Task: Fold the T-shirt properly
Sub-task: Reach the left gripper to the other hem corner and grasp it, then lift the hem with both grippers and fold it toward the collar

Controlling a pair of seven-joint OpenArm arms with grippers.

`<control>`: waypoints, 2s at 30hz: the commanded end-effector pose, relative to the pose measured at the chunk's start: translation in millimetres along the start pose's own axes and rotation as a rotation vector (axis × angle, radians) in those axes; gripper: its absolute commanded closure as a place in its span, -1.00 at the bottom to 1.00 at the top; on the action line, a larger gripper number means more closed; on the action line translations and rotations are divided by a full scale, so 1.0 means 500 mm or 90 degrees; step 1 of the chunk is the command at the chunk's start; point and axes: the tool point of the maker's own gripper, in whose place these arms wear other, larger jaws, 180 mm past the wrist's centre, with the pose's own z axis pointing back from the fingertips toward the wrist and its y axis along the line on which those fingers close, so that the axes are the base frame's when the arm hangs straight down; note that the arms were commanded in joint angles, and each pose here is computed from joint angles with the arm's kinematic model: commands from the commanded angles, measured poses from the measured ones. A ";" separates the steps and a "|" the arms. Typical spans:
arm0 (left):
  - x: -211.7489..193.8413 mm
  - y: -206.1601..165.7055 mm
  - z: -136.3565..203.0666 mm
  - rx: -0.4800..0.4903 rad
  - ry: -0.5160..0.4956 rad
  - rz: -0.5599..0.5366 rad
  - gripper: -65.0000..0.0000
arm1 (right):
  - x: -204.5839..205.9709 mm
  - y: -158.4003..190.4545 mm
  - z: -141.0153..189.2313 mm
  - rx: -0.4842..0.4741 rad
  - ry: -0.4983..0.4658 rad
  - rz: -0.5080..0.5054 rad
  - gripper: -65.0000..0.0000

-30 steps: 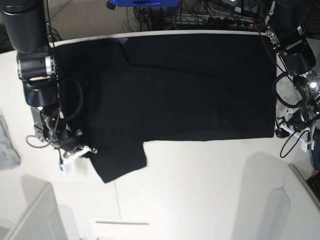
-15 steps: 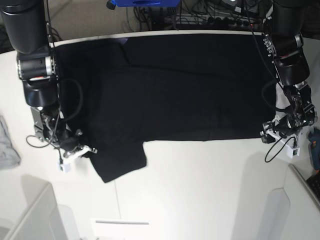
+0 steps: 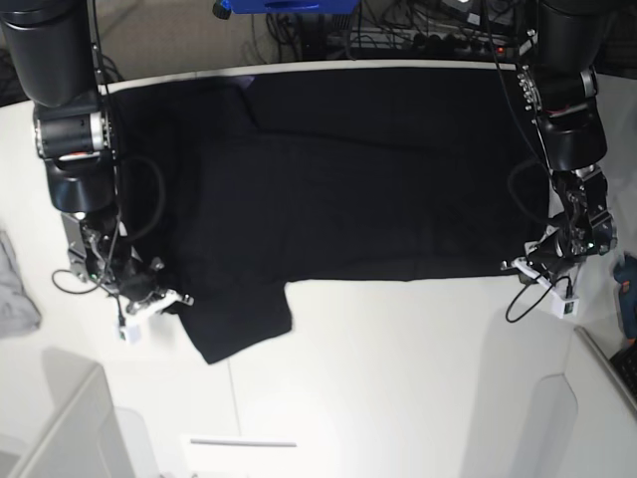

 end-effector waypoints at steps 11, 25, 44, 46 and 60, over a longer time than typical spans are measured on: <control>0.021 0.011 0.012 0.007 0.002 -0.008 1.00 | 0.076 0.047 0.021 0.032 -0.068 0.044 1.00; 0.046 -0.012 0.068 0.017 -0.056 -0.090 1.00 | 0.108 0.000 0.067 -0.017 -0.105 0.068 1.00; 0.065 -0.025 0.152 0.031 -0.110 -0.114 1.00 | 0.047 -0.012 0.080 -0.016 -0.086 0.083 1.00; 0.063 -0.025 0.166 0.009 -0.131 -0.081 1.00 | 0.039 -0.015 0.080 -0.017 -0.082 0.083 1.00; 0.024 -0.042 0.212 -0.030 -0.153 -0.058 1.00 | 0.025 -0.009 0.134 -0.001 -0.119 0.078 1.00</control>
